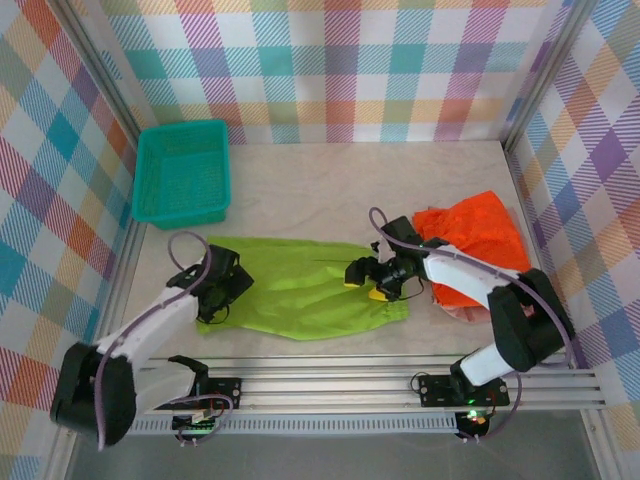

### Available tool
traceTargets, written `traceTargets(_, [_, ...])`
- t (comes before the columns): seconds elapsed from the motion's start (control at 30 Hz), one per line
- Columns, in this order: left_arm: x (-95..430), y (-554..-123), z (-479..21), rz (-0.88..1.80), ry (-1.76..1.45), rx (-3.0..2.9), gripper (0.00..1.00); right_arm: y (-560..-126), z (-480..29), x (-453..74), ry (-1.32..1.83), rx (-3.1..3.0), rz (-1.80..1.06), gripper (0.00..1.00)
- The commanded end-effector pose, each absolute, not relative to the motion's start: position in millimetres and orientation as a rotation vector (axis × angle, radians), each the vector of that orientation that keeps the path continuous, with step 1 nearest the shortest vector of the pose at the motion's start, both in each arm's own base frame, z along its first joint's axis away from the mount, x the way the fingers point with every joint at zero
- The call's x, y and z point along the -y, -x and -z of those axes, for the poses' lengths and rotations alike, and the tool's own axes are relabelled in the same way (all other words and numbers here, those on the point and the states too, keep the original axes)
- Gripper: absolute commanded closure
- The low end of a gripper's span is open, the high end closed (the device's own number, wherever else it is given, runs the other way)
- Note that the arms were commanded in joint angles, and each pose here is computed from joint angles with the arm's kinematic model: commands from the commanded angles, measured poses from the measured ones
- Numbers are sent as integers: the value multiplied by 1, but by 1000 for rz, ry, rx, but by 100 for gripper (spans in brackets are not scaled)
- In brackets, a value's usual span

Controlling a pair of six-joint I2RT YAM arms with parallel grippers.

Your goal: Fold and stack the shorts

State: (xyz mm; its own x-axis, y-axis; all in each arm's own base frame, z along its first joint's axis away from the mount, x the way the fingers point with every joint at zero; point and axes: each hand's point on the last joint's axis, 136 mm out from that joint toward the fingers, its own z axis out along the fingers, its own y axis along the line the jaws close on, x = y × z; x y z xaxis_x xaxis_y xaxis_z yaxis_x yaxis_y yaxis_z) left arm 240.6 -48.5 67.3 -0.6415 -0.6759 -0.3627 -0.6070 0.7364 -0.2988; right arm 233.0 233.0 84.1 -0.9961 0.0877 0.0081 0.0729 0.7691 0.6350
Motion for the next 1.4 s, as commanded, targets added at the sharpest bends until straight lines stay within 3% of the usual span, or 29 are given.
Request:
traceTargets(0.0, [55, -257, -135, 350, 893, -2355, 0, -252, -132, -227, -54, -2793, -1007, 11])
traceTargets(0.13, [90, -277, -172, 602, 807, -2328, 0, -283, -152, -217, -87, -2701, -995, 9])
traceTargets(0.3, [119, -292, -138, 724, 803, -2400, 0, -315, -128, -208, -185, -2722, -1004, 9])
traceTargets(0.57, [101, -279, -43, 537, 917, -2498, 0, -340, -61, -191, -297, -2830, -947, 10])
traceTargets(0.8, [73, -259, -4, 353, 975, -2526, 0, -347, -42, -190, -331, -2829, -966, 11])
traceTargets(0.97, [84, -278, -56, 420, 848, -2502, 0, -349, -103, -197, -199, -2642, -1067, 11])
traceTargets(1.1, [101, -292, -116, 543, 746, -2443, 0, -333, -153, -175, -64, -2539, -897, 9])
traceTargets(1.2, [117, -292, -136, 635, 706, -2430, 0, -312, -150, -144, -88, -2602, -674, 7])
traceTargets(1.37, [129, -286, -107, 659, 734, -2466, 0, -284, -114, -121, -93, -2752, -502, 5])
